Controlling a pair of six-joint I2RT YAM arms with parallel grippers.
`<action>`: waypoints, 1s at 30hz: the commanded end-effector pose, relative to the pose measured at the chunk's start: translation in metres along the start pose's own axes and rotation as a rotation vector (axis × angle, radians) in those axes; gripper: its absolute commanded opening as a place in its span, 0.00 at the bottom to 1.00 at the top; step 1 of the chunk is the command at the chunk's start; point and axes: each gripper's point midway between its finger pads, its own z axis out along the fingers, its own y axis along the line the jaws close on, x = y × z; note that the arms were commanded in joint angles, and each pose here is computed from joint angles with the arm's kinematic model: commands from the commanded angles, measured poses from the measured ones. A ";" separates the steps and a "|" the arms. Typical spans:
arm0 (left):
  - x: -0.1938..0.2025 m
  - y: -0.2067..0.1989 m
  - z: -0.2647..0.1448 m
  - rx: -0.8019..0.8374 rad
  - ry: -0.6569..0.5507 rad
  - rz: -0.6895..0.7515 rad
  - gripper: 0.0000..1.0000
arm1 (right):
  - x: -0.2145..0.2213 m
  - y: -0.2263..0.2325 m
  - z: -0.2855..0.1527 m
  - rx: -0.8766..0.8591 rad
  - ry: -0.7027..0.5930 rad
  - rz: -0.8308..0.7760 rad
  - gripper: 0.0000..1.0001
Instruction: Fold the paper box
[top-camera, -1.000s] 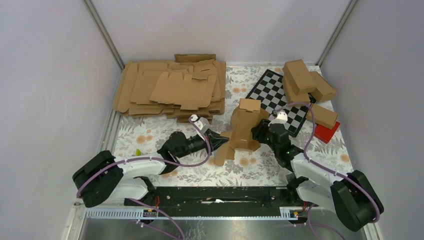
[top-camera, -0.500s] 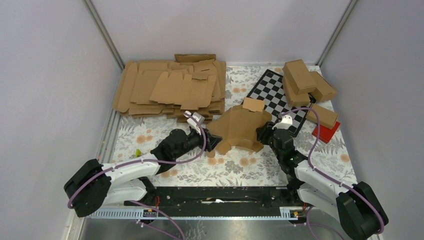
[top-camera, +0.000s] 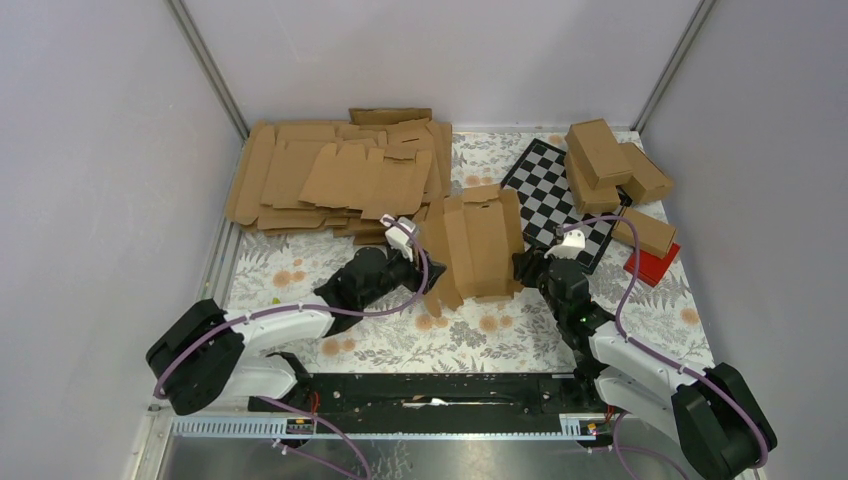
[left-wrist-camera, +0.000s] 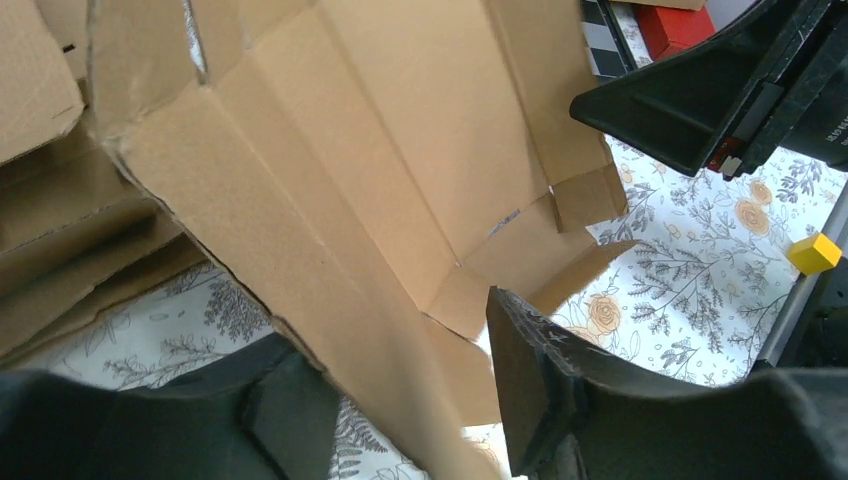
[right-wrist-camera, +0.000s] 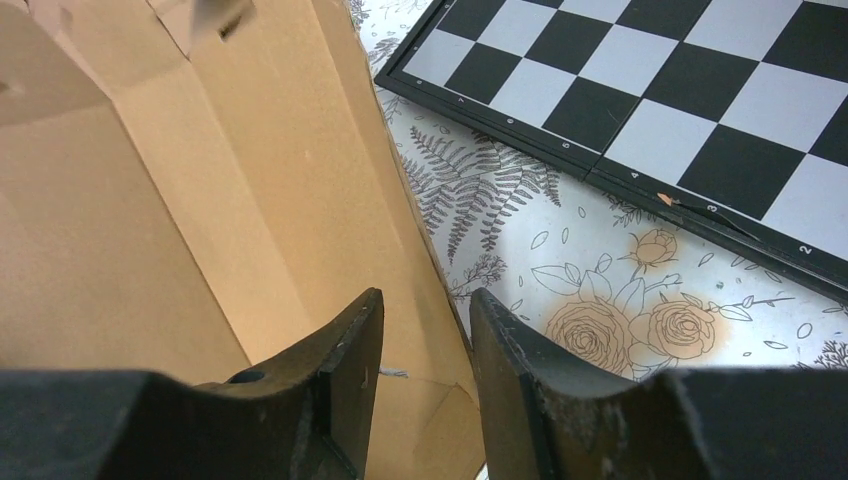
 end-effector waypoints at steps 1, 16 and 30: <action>-0.031 -0.016 0.012 0.081 -0.086 0.066 0.47 | -0.010 0.011 0.000 -0.051 -0.043 -0.006 0.44; -0.015 -0.007 0.020 0.057 -0.025 0.136 0.00 | 0.004 0.011 0.003 -0.079 -0.029 -0.020 0.54; -0.030 0.041 0.004 -0.204 -0.142 0.074 0.00 | 0.001 0.012 -0.004 -0.091 -0.047 0.034 1.00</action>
